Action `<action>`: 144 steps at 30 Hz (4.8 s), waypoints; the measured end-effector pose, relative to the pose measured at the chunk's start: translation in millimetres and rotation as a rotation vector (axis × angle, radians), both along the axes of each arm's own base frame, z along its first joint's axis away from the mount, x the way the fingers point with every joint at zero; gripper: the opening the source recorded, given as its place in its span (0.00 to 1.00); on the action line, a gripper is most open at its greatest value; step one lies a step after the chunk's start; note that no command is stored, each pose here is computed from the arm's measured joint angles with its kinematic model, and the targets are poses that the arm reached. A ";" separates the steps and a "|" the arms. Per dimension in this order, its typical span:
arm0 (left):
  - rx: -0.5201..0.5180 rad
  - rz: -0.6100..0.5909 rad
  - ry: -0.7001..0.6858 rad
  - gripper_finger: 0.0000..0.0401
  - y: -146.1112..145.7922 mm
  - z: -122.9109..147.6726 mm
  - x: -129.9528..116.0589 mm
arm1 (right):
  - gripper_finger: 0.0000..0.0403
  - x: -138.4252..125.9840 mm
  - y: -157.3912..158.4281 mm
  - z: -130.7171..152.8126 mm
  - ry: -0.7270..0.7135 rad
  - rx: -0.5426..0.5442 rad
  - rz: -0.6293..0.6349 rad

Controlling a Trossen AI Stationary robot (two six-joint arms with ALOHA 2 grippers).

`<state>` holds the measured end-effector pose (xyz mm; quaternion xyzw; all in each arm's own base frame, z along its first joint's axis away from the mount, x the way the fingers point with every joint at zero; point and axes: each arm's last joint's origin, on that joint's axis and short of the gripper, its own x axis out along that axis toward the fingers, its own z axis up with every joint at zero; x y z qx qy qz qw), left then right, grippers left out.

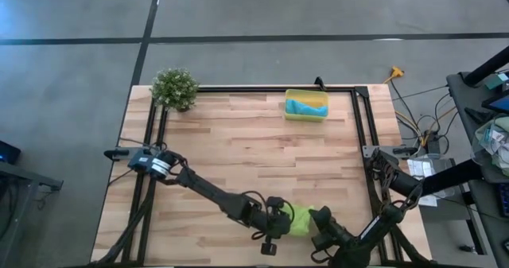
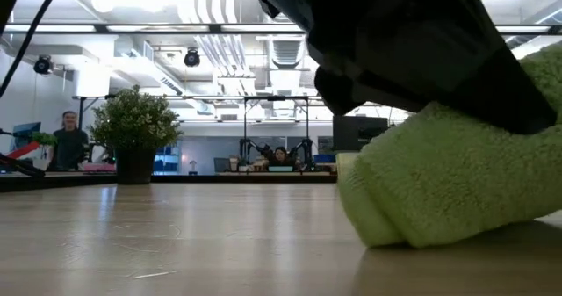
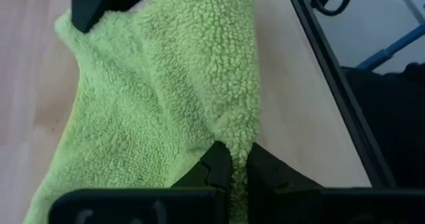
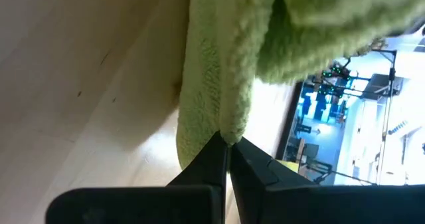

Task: Roll microfiber towels into tight, uniform cylinder then place into a basket
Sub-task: Roll the green microfiber towel

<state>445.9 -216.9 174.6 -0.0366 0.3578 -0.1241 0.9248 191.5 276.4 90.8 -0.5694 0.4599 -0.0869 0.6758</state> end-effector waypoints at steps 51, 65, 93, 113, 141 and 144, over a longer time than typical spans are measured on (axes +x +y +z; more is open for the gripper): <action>-0.504 -0.045 0.267 0.01 74.0 -45.7 42.5 | 0.37 -26.3 50.2 7.6 0.429 -0.609 0.660; -0.533 -0.069 0.280 0.01 77.9 -45.5 43.1 | 0.37 -5.4 57.2 3.5 0.363 -0.576 0.686; -0.488 -0.073 0.242 0.01 79.1 -46.2 44.3 | 0.04 6.2 54.1 5.7 0.184 -0.354 0.531; -0.291 -0.226 0.097 0.01 87.7 8.9 30.5 | 0.02 -2.5 59.9 5.2 -0.384 0.410 0.006; -0.246 -0.208 0.091 0.01 30.1 -14.6 3.7 | 0.06 -5.4 80.5 10.3 -0.323 0.445 0.112; -0.178 -0.218 0.083 0.01 20.3 -18.3 -1.9 | 0.11 -9.2 86.2 15.5 -0.218 0.326 0.227</action>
